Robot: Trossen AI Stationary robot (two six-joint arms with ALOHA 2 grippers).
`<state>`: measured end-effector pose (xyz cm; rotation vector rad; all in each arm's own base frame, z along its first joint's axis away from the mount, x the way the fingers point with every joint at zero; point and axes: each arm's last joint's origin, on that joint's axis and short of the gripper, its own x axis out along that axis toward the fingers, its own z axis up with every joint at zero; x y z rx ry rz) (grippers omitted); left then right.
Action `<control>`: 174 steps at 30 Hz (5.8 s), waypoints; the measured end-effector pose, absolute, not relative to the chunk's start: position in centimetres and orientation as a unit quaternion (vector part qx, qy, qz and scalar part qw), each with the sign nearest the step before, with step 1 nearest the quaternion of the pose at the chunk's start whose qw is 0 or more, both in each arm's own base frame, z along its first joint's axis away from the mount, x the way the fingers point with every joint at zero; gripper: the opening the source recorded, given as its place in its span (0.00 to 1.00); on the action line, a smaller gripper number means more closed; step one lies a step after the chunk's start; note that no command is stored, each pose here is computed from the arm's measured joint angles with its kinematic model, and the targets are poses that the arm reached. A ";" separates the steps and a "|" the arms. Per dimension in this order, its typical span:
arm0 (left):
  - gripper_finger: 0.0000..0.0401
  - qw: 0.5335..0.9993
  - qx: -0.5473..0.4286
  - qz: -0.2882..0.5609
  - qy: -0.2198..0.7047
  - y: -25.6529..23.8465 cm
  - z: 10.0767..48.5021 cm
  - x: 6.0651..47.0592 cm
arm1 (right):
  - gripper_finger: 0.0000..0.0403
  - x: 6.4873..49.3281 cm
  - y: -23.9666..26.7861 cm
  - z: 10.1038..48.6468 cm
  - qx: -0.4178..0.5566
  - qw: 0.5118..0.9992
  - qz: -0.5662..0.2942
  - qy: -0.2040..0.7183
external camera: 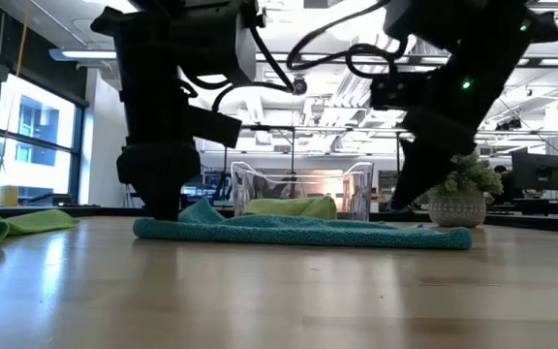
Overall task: Roll microfiber towels into tight, uniform cylinder then place into a basket
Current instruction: Roll the blue microfiber cloth
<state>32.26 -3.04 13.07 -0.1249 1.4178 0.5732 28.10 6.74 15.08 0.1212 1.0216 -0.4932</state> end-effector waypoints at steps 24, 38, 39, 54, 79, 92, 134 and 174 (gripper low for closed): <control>0.23 0.769 0.010 0.239 0.593 -3.3 15.9 32.8 | 0.30 28.2 7.8 12.3 0.059 0.809 -0.165 0.562; 0.21 0.749 -0.019 0.298 0.591 1.2 12.7 32.5 | 0.30 26.8 12.3 14.4 0.071 0.839 -0.045 0.537; 0.21 0.749 -0.015 0.299 0.591 1.5 12.6 32.5 | 0.30 26.7 12.4 15.2 0.071 0.848 -0.034 0.525; 0.16 0.815 0.019 0.173 0.553 0.7 17.3 35.8 | 0.30 25.7 9.5 18.7 -0.028 0.871 -0.089 0.482; 0.05 0.800 -0.119 0.320 0.494 -5.5 11.8 31.1 | 0.30 28.6 7.6 14.2 -0.154 0.825 0.036 0.542; 0.05 0.799 0.076 0.215 0.556 -0.7 11.8 32.1 | 0.30 30.3 11.1 12.4 -0.063 0.878 0.045 0.472; 0.43 0.880 0.141 0.007 0.453 -13.0 12.0 32.0 | 0.30 25.5 13.0 18.6 -0.096 0.874 0.078 0.470; 0.01 0.905 0.132 0.064 0.398 -13.8 10.5 33.1 | 0.43 24.1 12.0 14.0 -0.103 0.944 0.074 0.306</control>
